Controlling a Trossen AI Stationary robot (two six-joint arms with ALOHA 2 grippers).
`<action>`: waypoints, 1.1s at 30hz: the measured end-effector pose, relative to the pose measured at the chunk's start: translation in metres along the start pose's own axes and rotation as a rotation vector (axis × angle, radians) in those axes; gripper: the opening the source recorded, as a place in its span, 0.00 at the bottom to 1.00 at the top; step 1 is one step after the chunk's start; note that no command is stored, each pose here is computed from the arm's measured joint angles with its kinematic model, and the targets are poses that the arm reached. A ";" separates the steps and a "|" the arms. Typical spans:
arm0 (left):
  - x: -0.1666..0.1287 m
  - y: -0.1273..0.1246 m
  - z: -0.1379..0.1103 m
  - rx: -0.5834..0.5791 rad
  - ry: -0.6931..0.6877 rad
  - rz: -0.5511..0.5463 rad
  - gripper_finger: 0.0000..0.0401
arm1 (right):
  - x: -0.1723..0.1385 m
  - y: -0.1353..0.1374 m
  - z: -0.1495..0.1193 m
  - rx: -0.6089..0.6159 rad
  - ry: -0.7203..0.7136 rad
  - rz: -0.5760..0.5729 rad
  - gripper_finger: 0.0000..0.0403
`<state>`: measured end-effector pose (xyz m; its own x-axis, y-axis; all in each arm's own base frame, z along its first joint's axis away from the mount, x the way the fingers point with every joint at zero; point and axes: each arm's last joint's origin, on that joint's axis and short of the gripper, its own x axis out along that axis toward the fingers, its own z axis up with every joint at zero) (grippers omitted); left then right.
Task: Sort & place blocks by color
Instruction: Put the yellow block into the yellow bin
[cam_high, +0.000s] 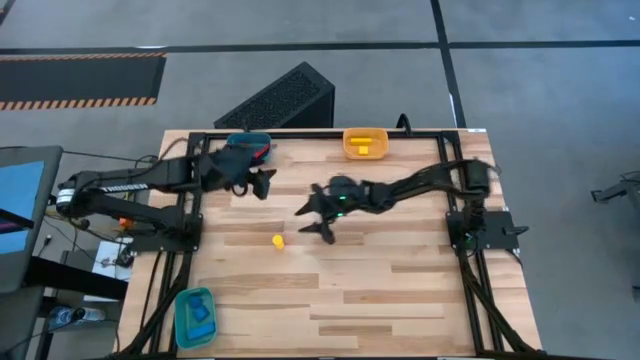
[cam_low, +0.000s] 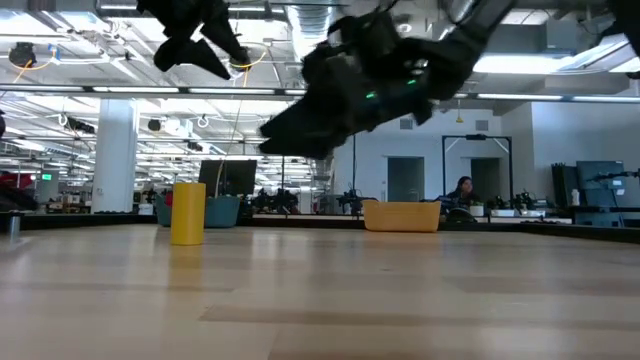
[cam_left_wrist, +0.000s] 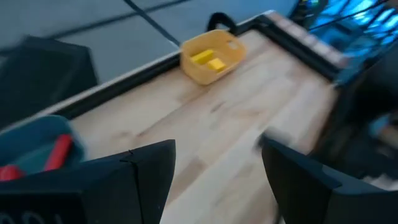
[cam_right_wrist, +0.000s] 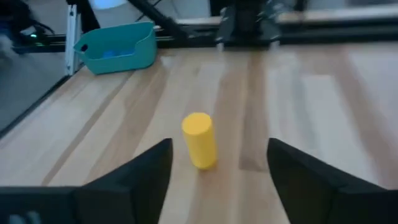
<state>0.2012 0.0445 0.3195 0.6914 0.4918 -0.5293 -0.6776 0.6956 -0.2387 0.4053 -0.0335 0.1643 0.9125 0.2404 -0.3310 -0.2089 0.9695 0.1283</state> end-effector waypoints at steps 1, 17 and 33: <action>-0.001 0.002 0.005 -0.018 0.009 -0.030 0.56 | 0.011 -0.002 0.000 0.011 0.020 0.038 0.73; -0.005 0.001 0.006 -0.134 0.163 -0.172 0.56 | 0.107 -0.015 -0.026 0.024 0.181 0.156 0.77; -0.002 0.012 0.011 -0.099 0.129 -0.115 0.56 | 0.105 -0.033 -0.026 0.119 0.183 0.170 0.25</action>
<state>0.1947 0.0579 0.3265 0.7321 0.3368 -0.5921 -0.6219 0.6852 -0.3792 0.4988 -0.0393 0.1012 0.7869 0.4144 -0.4572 -0.3009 0.9046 0.3019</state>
